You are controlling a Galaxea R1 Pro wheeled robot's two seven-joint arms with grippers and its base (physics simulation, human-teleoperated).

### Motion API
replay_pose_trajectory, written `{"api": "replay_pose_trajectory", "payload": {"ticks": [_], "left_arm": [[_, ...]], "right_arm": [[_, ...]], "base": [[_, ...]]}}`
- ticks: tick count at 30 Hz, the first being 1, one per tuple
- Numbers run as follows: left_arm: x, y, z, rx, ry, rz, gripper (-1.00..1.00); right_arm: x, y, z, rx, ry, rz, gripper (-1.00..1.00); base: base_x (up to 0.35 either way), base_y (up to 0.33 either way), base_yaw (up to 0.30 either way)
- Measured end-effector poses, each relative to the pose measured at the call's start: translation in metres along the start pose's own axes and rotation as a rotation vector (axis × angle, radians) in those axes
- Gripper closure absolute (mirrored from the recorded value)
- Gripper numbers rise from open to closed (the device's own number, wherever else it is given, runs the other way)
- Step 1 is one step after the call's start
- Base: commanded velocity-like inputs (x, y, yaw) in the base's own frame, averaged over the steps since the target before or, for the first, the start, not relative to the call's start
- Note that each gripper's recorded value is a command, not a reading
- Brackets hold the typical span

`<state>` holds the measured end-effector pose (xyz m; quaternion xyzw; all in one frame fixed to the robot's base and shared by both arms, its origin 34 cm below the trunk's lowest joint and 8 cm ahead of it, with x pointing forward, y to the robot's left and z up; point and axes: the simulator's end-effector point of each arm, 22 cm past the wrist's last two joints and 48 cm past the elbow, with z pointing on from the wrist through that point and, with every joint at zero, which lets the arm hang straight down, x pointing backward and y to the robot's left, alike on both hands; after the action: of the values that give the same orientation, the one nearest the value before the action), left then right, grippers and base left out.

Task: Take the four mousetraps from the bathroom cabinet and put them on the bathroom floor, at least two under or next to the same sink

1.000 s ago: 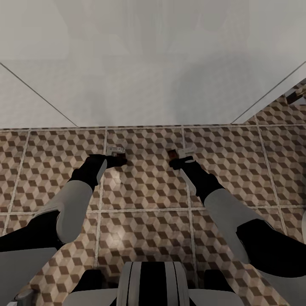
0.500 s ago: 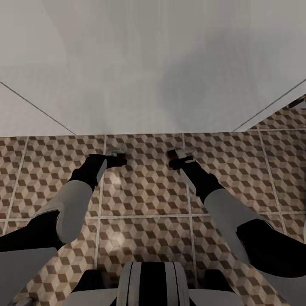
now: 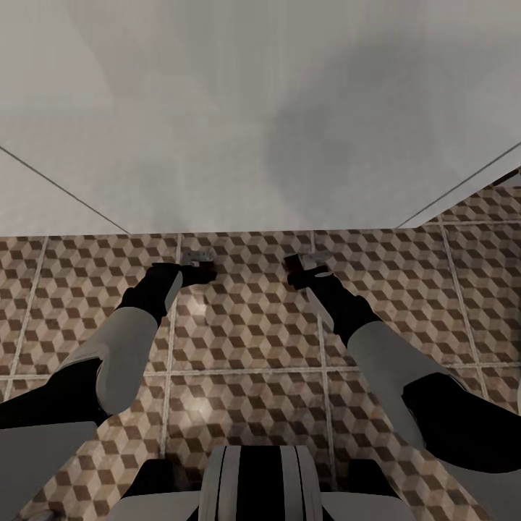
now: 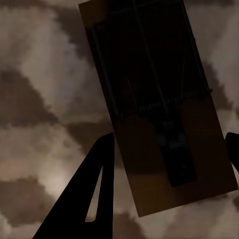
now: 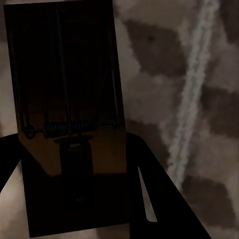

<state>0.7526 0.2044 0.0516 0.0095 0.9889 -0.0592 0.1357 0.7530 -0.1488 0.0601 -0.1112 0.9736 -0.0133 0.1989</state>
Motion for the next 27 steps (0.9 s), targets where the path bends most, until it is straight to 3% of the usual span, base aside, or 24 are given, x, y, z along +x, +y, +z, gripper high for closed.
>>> {"api": "replay_pose_trajectory", "payload": {"ticks": [27], "left_arm": [[-0.0002, -0.0018, 0.0001, 0.005, -0.001, -0.004, 1.00]], "right_arm": [[-0.0014, 0.0055, -0.0007, -0.012, -0.001, 0.012, 1.00]], "base": [[0.030, 0.000, 0.000]]}}
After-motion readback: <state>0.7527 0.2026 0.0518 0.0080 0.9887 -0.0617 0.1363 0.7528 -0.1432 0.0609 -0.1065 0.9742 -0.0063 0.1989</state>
